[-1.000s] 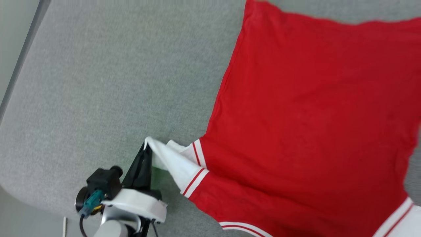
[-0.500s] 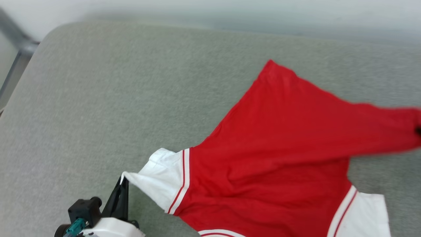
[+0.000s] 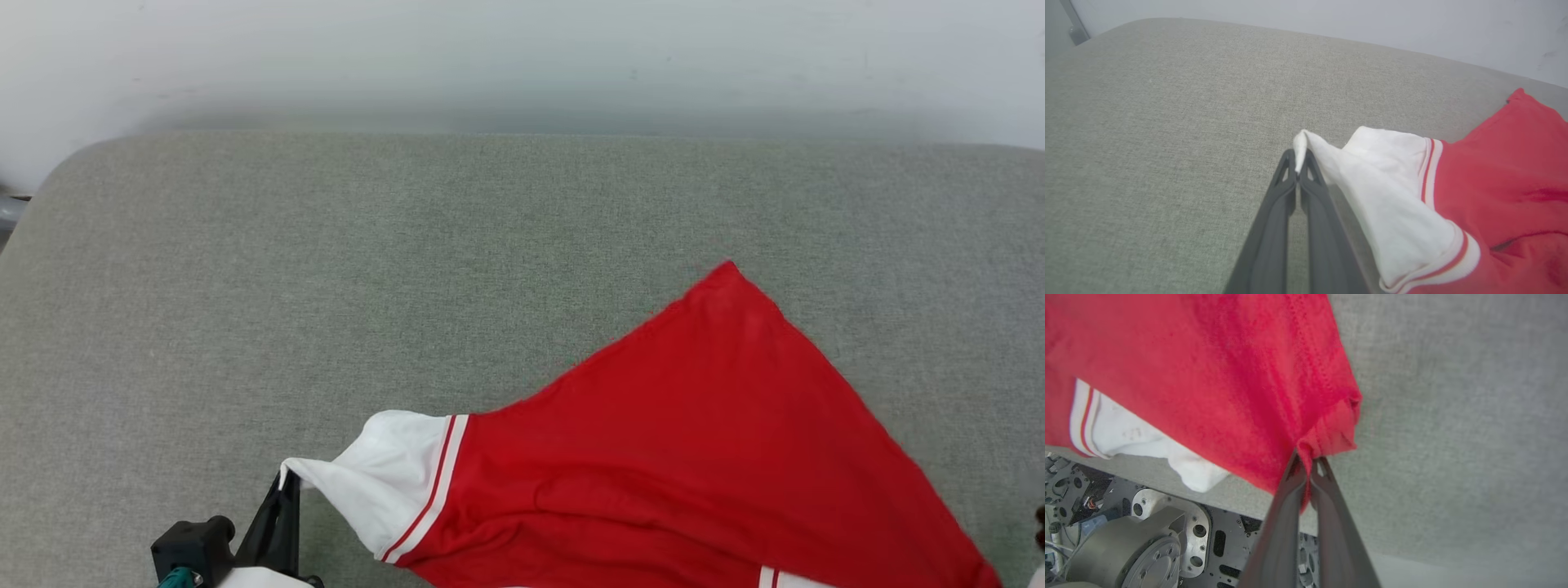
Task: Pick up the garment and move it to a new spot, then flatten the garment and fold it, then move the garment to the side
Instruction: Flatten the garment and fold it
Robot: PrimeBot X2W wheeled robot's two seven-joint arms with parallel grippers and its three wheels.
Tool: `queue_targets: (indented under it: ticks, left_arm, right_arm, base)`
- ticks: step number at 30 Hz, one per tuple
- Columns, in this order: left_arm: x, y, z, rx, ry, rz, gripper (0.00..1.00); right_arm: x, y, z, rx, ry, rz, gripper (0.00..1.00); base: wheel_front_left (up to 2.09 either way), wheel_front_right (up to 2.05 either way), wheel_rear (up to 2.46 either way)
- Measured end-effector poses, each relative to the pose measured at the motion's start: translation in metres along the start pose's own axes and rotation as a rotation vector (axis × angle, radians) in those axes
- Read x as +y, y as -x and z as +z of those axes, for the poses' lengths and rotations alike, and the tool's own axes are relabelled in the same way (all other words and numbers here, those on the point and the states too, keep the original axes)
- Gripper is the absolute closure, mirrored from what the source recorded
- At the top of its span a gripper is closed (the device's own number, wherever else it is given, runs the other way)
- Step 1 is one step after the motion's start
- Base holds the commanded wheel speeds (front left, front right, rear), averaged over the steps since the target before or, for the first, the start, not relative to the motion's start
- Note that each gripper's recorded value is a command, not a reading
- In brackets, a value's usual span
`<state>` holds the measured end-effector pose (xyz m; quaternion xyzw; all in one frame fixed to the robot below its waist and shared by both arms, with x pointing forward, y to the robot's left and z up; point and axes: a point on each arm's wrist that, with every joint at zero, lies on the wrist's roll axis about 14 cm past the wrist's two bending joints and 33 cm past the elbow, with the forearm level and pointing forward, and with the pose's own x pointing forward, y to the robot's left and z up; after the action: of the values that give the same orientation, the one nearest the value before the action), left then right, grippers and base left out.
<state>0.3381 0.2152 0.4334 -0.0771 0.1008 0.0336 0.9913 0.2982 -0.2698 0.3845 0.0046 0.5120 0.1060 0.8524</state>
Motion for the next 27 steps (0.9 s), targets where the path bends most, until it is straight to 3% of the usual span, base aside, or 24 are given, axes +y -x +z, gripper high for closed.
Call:
queue_targets:
  ticks: [4,8,9,10,13,20,21,27]
  left_arm:
    - [-0.001,0.001,0.000,0.004,-0.006,-0.006,1.00]
    - [-0.001,0.002,-0.001,0.010,-0.009,-0.010,1.00]
    - [0.000,0.002,-0.001,0.011,-0.010,-0.010,1.00]
    - [0.000,0.002,-0.001,0.010,-0.011,-0.010,1.00]
    - [-0.001,0.002,0.000,0.007,-0.013,-0.013,1.00]
    - [-0.003,0.004,0.001,0.002,-0.011,-0.017,1.00]
    - [-0.003,0.002,0.003,-0.003,-0.010,-0.018,1.00]
    - [-0.006,-0.007,0.006,-0.012,-0.005,-0.017,1.00]
  right_arm:
    - [0.011,-0.006,-0.037,0.063,-0.059,0.022,1.00]
    - [0.015,-0.008,-0.045,0.066,-0.081,0.028,1.00]
    - [0.014,-0.008,-0.043,0.047,-0.082,0.022,0.30]
    - [0.013,-0.008,-0.039,0.028,-0.083,0.016,0.00]
    - [0.006,-0.002,-0.007,-0.097,-0.075,-0.006,0.00]
    - [0.003,0.033,0.110,-0.466,0.038,-0.039,0.00]
    - [0.016,0.044,0.155,-0.572,0.098,-0.020,0.00]
    - [0.054,0.042,0.221,-0.624,0.237,0.046,0.00]
  base:
    - [0.00,0.00,0.00]
    - [0.00,0.00,0.00]
    - [0.00,0.00,0.00]
    - [0.00,0.00,0.00]
    - [0.00,0.00,0.00]
    - [0.00,0.00,0.00]
    - [0.00,0.00,0.00]
    - [0.00,0.00,0.00]
